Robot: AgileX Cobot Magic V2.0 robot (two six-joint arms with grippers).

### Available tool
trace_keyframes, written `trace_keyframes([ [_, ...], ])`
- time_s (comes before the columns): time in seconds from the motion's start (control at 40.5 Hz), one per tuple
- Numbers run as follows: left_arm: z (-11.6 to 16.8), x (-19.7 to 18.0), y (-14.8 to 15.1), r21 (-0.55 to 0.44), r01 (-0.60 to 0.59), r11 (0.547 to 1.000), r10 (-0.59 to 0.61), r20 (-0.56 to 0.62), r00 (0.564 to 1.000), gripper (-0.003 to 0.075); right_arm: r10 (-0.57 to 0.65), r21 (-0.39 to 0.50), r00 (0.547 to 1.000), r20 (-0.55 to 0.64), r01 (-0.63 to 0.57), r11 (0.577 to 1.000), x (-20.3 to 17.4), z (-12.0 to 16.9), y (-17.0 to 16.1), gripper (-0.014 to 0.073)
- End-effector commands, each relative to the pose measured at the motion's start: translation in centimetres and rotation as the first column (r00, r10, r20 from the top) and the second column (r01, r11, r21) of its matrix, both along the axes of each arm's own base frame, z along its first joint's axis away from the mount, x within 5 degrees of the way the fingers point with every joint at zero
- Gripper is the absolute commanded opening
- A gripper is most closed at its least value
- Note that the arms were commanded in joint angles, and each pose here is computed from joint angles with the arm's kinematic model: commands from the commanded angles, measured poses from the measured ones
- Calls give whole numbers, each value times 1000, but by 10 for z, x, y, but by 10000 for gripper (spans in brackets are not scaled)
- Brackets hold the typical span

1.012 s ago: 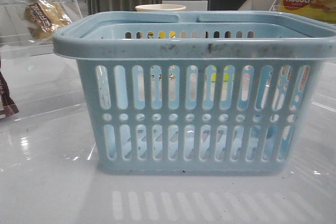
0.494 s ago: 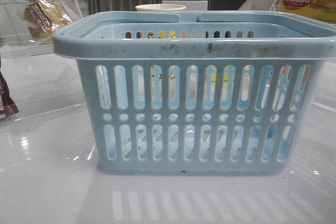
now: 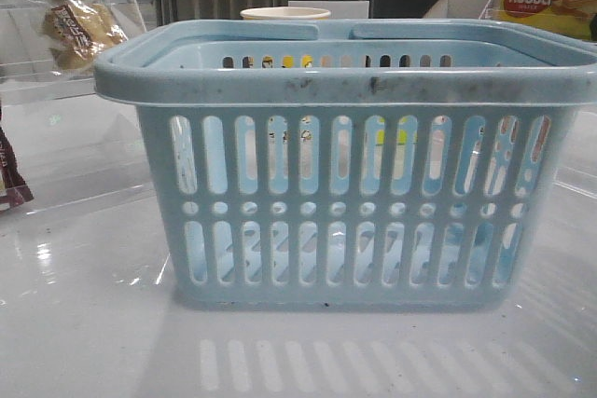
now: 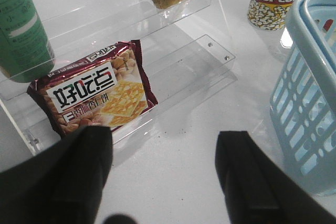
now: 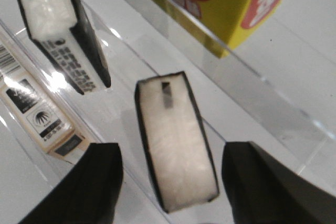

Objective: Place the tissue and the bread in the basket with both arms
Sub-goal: 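Lower the right gripper and grasp the small white tissue pack, then carry the tissue pack over the basket and release it inside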

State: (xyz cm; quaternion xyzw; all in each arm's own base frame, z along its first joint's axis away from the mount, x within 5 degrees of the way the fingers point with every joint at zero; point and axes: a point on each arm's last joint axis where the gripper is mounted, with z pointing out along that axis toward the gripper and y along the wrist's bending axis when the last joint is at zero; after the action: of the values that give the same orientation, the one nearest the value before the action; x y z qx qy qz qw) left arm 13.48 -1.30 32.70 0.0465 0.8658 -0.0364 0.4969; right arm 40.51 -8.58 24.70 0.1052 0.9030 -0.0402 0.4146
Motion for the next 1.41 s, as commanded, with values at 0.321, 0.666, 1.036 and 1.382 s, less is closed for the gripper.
trace_keyframes([
  [0.321,15,4,-1,-33,-3,999,6,98,995,488,2,-39,988,157,4,999,-1,41,-1,233],
  [0.666,15,4,-1,-33,-3,999,6,98,995,488,-14,21,966,260,9,1000,-32,99,13,235],
  [1.036,15,4,-1,-33,-3,999,7,107,994,488,229,-33,913,336,-232,972,-107,179,92,235],
  [1.382,16,4,-1,-34,-4,999,8,116,993,489,558,-2,814,159,-565,825,-136,166,189,235],
])
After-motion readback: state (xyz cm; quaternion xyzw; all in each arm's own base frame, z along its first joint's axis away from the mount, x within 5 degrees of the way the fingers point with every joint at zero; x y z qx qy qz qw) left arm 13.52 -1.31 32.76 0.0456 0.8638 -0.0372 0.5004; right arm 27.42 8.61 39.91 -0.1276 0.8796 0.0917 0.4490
